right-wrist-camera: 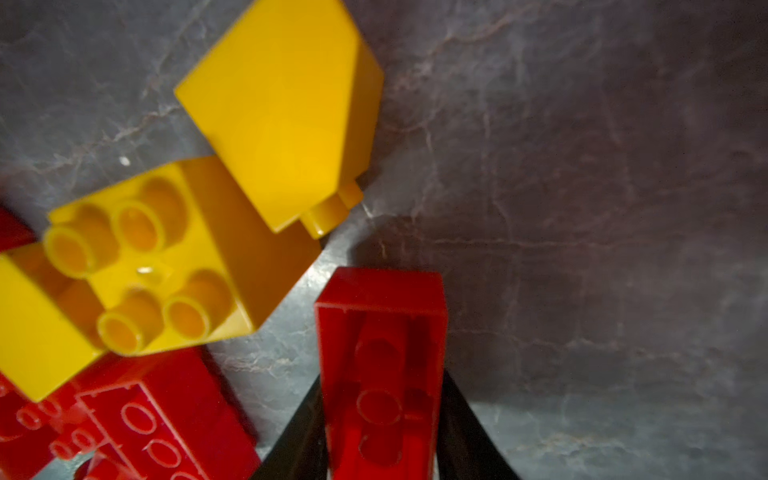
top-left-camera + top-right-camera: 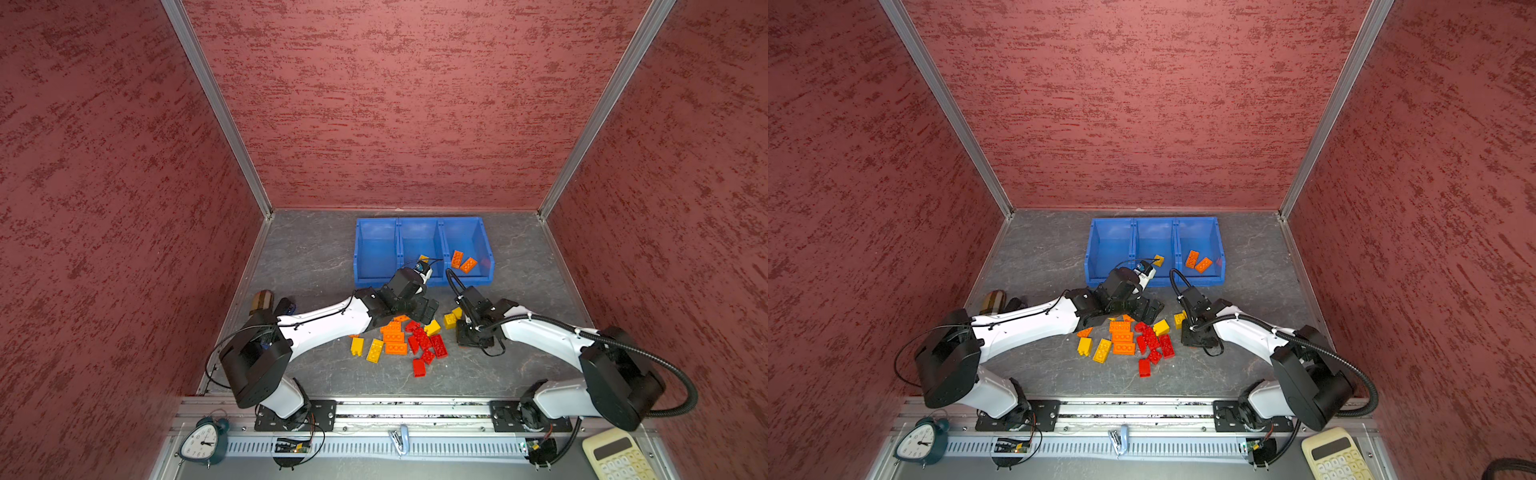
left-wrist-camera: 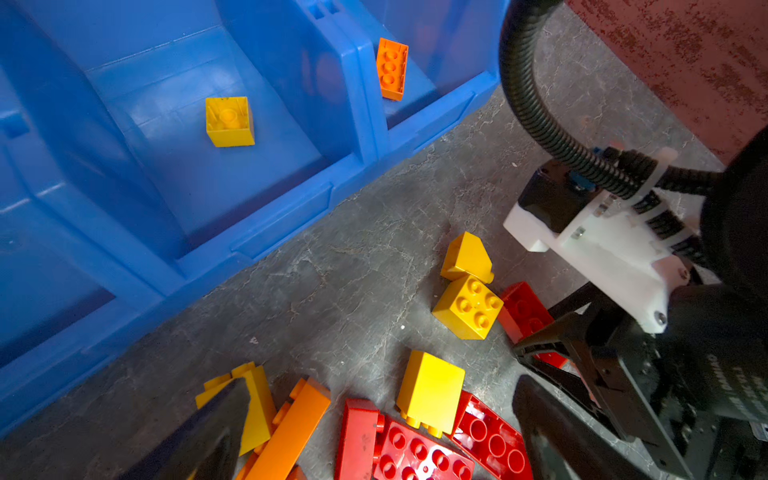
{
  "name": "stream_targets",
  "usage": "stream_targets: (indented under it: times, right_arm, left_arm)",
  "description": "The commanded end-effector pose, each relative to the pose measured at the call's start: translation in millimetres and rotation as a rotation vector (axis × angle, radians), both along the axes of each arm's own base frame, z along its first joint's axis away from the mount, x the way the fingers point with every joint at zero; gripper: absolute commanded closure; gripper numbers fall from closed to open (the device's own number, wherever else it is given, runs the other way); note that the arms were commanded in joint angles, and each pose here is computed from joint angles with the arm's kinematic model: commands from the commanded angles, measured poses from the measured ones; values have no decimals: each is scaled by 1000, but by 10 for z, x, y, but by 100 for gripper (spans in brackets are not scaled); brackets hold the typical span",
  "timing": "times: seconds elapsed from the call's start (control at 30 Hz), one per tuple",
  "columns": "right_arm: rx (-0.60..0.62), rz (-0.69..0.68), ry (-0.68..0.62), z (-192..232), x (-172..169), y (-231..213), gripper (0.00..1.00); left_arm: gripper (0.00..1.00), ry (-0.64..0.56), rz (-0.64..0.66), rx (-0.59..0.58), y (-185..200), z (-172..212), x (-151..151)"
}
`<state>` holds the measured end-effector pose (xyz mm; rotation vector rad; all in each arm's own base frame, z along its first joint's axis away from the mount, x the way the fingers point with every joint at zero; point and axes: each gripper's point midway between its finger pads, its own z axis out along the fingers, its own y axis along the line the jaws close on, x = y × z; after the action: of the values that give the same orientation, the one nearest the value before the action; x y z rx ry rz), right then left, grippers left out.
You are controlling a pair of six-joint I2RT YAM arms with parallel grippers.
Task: Sort the legos into containers by color
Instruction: 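Grasp a red brick with the right gripper while the left gripper lowers to the pile, then drop the red brick into the compartment nearest the left arm with the right gripper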
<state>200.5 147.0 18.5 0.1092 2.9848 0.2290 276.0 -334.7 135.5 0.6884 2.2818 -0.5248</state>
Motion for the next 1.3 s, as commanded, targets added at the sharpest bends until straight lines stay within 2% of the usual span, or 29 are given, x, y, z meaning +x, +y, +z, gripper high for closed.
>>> stream_targets:
  times: [0.0, 0.17, 0.3, 0.43, 0.6, 0.7, 0.83, 1.03, 1.17, 1.27]
  right_arm:
    - [-44, 19, -63, 126, 103, -31, 67]
    - [65, 65, -262, 596, 415, 212, 71]
    - [214, 137, -457, 1051, 732, 558, 71]
    - [301, 270, -535, 1241, 1053, 1007, 71]
    - [304, 346, -609, 1387, 1573, 1522, 70]
    - [313, 364, -641, 1445, 1851, 1765, 70]
    - [307, 395, -667, 1465, 2141, 2009, 68]
    - [315, 425, -651, 1367, 2338, 2233, 64]
    - [291, 413, -651, 1391, 2399, 2232, 51]
    - [323, 423, -672, 1544, 2345, 2241, 40]
  left_arm:
    - [1, -31, 12, 22, 68, -7, 15]
    - [1, -74, 97, -13, 227, 116, 87]
    - [1, -99, 289, -20, 554, 188, 253]
    - [1, -35, 533, 59, 1085, 69, 350]
    - [1, 21, 738, 104, 1604, -23, 223]
    - [1, 56, 818, 95, 1818, -76, 97]
    - [1, 89, 834, 64, 1891, -135, -27]
    - [1, 145, 787, 70, 1807, -263, -72]
    - [1, 188, 707, 82, 1641, -351, -38]
    - [1, 211, 648, 119, 1549, -429, -19]
